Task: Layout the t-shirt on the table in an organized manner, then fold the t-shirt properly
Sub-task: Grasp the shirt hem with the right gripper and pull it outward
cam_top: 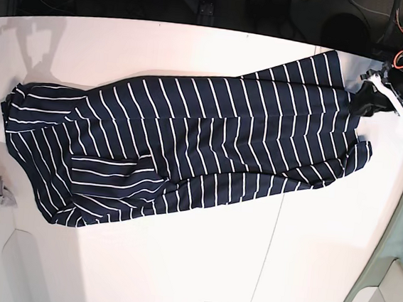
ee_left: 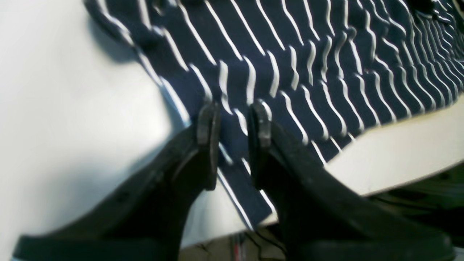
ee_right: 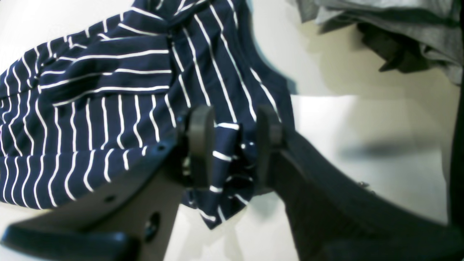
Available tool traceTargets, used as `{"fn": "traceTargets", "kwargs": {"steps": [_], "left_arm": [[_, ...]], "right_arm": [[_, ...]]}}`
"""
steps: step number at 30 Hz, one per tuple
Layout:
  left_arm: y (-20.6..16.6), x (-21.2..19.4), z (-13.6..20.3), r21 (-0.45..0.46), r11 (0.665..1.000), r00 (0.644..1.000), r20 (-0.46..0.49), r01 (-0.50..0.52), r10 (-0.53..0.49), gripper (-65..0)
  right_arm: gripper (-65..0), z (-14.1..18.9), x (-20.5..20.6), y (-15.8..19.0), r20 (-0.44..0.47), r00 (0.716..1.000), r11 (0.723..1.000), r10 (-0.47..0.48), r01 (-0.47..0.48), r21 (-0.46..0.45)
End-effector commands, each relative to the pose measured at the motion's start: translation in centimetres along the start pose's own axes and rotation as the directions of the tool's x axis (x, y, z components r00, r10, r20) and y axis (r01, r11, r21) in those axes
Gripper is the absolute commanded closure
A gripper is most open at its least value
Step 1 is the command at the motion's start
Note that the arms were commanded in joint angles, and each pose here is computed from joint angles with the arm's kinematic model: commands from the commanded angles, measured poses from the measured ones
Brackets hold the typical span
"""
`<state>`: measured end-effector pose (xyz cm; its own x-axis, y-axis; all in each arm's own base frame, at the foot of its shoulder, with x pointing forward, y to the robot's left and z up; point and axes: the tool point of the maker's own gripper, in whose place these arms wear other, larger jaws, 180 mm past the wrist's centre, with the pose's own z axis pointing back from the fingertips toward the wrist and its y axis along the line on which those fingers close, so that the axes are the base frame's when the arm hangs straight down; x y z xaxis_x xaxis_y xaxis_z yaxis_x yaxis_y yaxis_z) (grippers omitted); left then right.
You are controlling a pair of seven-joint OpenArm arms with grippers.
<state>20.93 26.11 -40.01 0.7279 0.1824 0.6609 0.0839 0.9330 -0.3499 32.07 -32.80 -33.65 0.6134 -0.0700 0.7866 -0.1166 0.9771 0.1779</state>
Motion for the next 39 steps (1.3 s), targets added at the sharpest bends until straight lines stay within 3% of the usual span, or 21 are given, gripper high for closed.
{"fn": "traceTargets", "kwargs": {"steps": [1, 3, 6, 14, 21, 25, 31, 39], "left_arm": [[-0.2, 1.1, 0.5, -0.015, 1.000, 0.999, 0.038, 0.016, -0.015, -16.4], [-0.6, 0.2, 0.6, -0.029, 0.999, 0.999, 0.034, -0.014, 0.015, -16.4], [-1.1, -1.5, 0.7, -0.036, 0.998, 0.999, 0.014, -0.050, 0.051, -16.4], [-2.8, -3.8, -0.2, -0.050, 0.994, 0.995, -0.016, -0.095, 0.094, -16.4], [-4.1, -5.4, -1.3, -0.072, 0.995, 0.995, -0.075, -0.067, 0.061, -16.4], [-4.1, -7.6, -1.9, -0.072, 0.993, 0.988, -0.136, -0.088, 0.078, -16.4], [-3.3, -9.2, -2.1, -0.047, 0.991, 0.982, -0.153, -0.123, 0.114, -16.4], [-1.1, -10.5, -1.6, 0.058, 0.994, 0.969, -0.225, -0.090, 0.101, -16.4]], "right_arm": [[-19.7, 0.2, 3.1, 0.0, 0.075, 0.997, 1.000, 0.032, -0.032, 0.000], [-15.3, -0.7, 3.7, 0.6, 0.063, 0.995, 0.997, 0.077, -0.077, 0.003], [0.0, -2.3, 4.2, 2.2, 0.039, 0.988, 0.989, 0.149, -0.150, 0.018], [0.0, -8.5, 2.3, 8.1, -0.065, 0.949, 0.944, 0.309, -0.298, 0.142], [0.0, -12.6, -2.6, 10.1, -0.211, 0.921, 0.934, 0.328, -0.283, 0.219], [0.0, -13.2, -4.9, 10.3, -0.243, 0.916, 0.935, 0.320, -0.265, 0.234], [0.0, -13.3, -6.7, 8.9, -0.282, 0.905, 0.941, 0.318, -0.265, 0.210], [0.0, -12.9, -9.5, 6.5, -0.365, 0.869, 0.941, 0.335, -0.290, 0.174]]}}
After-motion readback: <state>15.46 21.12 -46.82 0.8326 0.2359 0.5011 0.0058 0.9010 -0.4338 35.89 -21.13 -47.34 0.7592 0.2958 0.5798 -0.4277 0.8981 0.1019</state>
